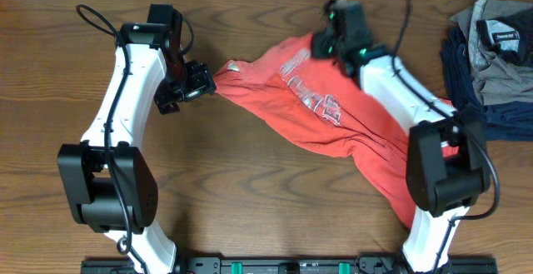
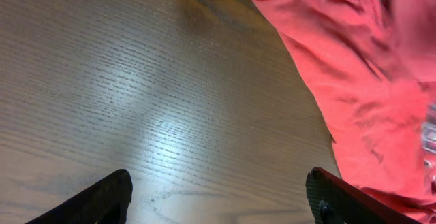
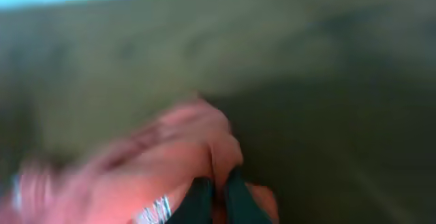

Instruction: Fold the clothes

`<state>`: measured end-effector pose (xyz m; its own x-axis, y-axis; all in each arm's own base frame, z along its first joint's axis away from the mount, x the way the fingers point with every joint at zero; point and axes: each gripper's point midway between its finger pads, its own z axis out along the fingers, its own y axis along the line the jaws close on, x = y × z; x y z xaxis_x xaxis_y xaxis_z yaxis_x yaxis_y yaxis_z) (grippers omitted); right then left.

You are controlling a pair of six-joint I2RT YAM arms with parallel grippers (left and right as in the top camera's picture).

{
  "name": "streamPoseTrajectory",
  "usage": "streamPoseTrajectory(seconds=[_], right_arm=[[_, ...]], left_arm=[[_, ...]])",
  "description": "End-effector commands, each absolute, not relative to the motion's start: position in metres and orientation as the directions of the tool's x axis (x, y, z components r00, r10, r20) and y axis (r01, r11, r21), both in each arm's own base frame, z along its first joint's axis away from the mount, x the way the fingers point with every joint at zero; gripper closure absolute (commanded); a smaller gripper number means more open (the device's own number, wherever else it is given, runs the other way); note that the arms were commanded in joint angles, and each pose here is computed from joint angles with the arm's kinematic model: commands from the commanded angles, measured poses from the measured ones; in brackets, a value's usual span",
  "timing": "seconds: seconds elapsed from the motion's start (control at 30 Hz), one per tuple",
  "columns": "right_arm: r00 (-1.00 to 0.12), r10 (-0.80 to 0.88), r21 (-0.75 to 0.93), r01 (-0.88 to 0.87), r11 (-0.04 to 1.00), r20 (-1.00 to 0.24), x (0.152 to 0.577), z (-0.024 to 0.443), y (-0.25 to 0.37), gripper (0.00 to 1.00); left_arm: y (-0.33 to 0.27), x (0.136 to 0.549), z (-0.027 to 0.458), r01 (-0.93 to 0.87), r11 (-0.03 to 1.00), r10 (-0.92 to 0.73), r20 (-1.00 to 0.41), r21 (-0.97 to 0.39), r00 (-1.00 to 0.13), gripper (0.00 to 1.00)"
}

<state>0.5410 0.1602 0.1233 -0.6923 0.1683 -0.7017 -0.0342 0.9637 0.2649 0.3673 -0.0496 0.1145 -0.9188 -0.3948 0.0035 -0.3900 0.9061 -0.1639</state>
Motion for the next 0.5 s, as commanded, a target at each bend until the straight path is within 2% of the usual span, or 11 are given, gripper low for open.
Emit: streamPoseTrajectory(seconds=[0.0,0.1,0.17,0.23,0.3,0.4,0.47], right_arm=[[-0.538,0.371,0.308,0.208,0.928,-0.757,0.568,0.175,0.093,0.64],[-0.598,0.39,0.345,0.195,0.918,-0.7,0.562,0.164,0.087,0.34],[-0.677,0.379,0.336,0.201,0.92,-0.631,0.546,0.146,0.088,0.23],[-0.754,0.32,0.316,0.157,0.936,-0.574,0.529,0.132,0.098,0.23],[-0.822,0.169,0.348,-0.038,0.937,-0.545,0.514,0.129,0.135,0.26],[-0.833,-0.06,0.376,-0.311,0.873,-0.55,0.487,0.13,0.191,0.27],[-0.824,-0.157,0.334,-0.384,0.861,-0.544,0.472,0.122,0.214,0.25]], left_arm=[[-0.048,0.366,0.114,-0.378,0.912,-0.382,0.003,-0.157,-0.924,0.16],[-0.048,0.367,0.114,-0.377,0.912,-0.382,-0.001,-0.159,-0.924,0.17],[-0.048,0.368,0.114,-0.377,0.913,-0.382,-0.004,-0.16,-0.924,0.16],[-0.048,0.368,0.114,-0.376,0.913,-0.382,-0.007,-0.161,-0.924,0.16],[-0.048,0.371,0.114,-0.374,0.912,-0.382,-0.016,-0.165,-0.924,0.16],[-0.048,0.377,0.115,-0.37,0.912,-0.382,-0.039,-0.177,-0.923,0.16],[-0.048,0.381,0.115,-0.367,0.912,-0.382,-0.055,-0.184,-0.922,0.16]])
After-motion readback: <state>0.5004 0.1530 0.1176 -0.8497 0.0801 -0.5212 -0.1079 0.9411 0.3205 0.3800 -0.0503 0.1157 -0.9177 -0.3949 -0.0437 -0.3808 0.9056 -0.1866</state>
